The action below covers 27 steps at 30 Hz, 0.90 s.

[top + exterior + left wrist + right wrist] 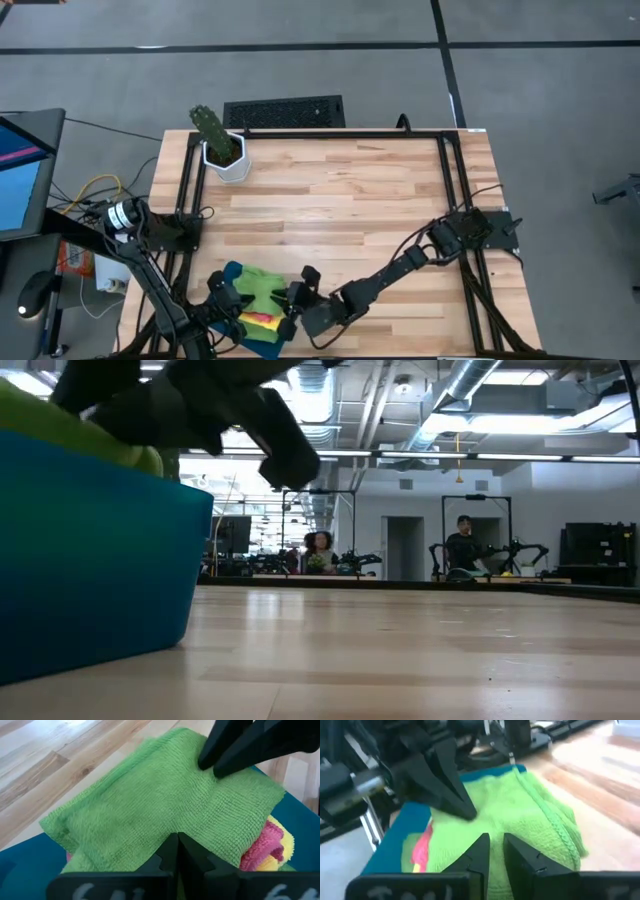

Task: Fold microfiber towels
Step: Return to Home Position

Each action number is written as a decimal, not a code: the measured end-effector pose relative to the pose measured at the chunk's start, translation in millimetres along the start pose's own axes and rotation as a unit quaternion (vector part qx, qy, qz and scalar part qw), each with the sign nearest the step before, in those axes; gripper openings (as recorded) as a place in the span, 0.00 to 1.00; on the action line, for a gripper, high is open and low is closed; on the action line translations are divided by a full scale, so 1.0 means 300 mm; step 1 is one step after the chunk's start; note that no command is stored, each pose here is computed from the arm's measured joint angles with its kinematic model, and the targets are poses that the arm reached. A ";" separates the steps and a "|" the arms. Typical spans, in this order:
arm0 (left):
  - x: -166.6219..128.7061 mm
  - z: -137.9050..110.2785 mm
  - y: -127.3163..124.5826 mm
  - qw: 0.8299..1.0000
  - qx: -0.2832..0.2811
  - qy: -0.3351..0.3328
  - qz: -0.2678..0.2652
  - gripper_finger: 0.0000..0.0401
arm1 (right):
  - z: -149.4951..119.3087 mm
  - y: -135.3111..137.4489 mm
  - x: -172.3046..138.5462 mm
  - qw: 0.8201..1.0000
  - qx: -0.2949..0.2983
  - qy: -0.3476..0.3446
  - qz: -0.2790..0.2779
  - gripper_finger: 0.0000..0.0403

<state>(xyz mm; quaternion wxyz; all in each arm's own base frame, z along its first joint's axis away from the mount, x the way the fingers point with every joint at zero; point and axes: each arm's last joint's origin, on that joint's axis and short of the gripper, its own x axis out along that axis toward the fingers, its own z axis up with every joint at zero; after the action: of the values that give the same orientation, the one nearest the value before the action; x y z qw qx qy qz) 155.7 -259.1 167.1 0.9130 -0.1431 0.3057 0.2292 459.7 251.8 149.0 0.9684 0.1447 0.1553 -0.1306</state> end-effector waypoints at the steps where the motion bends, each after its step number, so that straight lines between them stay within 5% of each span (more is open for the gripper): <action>1: 0.000 0.000 -0.001 1.000 -0.001 0.000 -0.001 0.00 | -0.008 0.000 -0.003 1.000 0.000 0.008 -0.003 0.20; 13: -0.021 0.022 -0.028 1.000 -0.003 -0.006 -0.013 0.00 | -0.036 -0.005 -0.011 0.999 -0.007 0.051 0.000 0.17; 19: -0.133 0.133 -0.108 0.992 0.065 -0.100 -0.044 0.00 | -0.035 -0.005 -0.011 0.999 -0.010 0.050 0.000 0.17; 23: -0.096 0.108 -0.060 0.981 0.100 -0.165 -0.015 0.00 | -0.035 -0.005 -0.011 0.999 -0.007 0.049 0.000 0.17; 27: 0.001 0.033 0.055 0.981 0.053 -0.187 0.012 0.00 | -0.041 0.005 -0.020 0.999 -0.010 0.049 0.002 0.17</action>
<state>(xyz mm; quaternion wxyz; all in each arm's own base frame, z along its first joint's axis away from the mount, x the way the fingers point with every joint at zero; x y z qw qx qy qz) 152.4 -240.9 172.5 0.9574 -0.0451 0.1433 0.2464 451.4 258.2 140.3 0.9614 0.1417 0.2031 -0.1199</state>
